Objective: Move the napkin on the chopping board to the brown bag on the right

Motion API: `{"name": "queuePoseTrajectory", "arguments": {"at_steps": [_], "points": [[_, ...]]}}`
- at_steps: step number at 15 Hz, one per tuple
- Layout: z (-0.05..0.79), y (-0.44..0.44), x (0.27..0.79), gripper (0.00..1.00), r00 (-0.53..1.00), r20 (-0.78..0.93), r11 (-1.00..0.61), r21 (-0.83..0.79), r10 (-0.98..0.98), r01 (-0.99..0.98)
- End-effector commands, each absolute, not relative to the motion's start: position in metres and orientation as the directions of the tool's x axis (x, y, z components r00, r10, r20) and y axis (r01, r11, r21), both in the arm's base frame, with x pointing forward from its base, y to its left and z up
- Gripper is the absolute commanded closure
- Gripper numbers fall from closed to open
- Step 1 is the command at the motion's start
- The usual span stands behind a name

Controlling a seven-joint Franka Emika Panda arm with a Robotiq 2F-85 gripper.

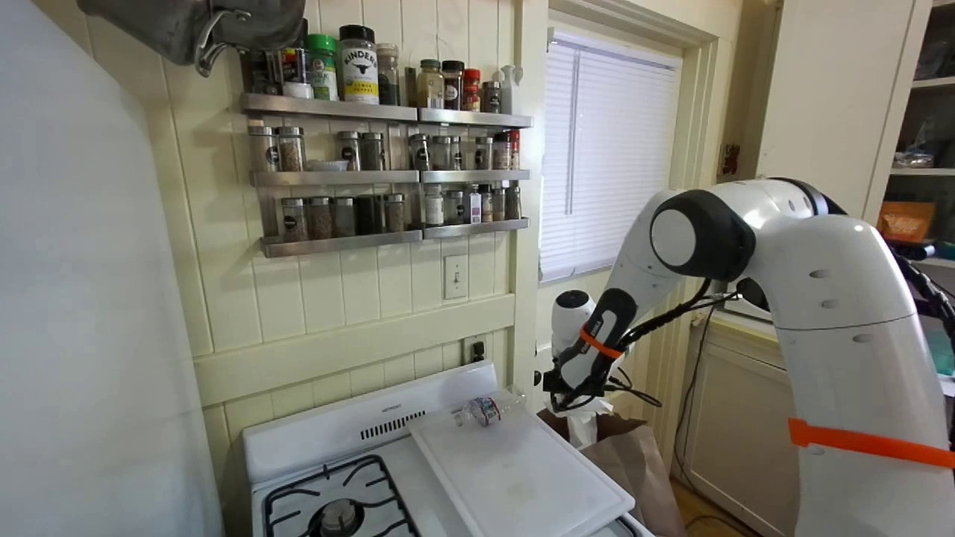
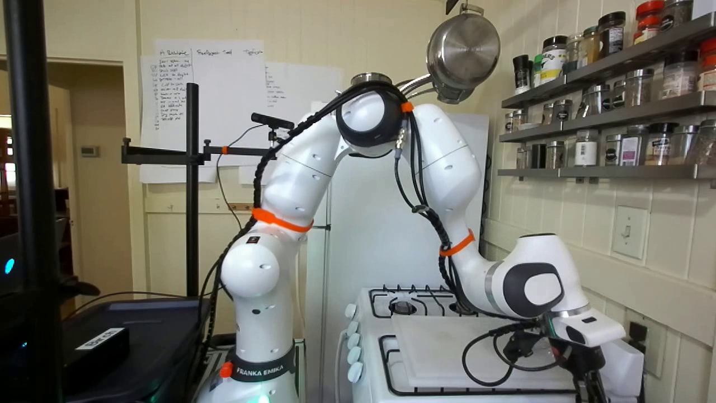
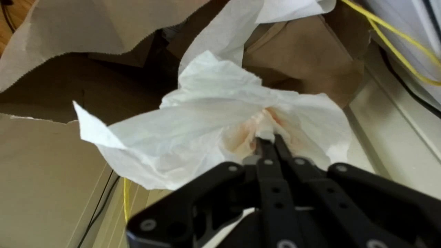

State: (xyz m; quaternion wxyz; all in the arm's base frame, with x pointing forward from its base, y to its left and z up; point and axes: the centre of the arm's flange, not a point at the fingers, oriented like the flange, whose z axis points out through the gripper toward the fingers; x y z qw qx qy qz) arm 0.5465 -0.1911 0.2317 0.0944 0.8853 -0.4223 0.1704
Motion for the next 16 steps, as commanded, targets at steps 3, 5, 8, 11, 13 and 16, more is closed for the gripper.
{"name": "queuePoseTrajectory", "arguments": {"at_steps": [3,5,8,11,13,16], "points": [[0.201,-0.209,0.557,0.64,0.580,0.361,-0.607,0.046,-0.731,-0.794],[0.199,-0.213,0.558,0.51,0.577,0.364,-0.603,0.051,-0.731,-0.796],[0.199,-0.216,0.560,0.27,0.569,0.366,-0.596,0.049,-0.736,-0.802],[0.207,-0.216,0.562,0.05,0.553,0.365,-0.584,0.033,-0.749,-0.811],[0.223,-0.213,0.563,0.00,0.540,0.364,-0.575,0.015,-0.759,-0.818],[0.254,-0.208,0.567,0.00,0.508,0.384,-0.552,-0.007,-0.771,-0.834]]}}
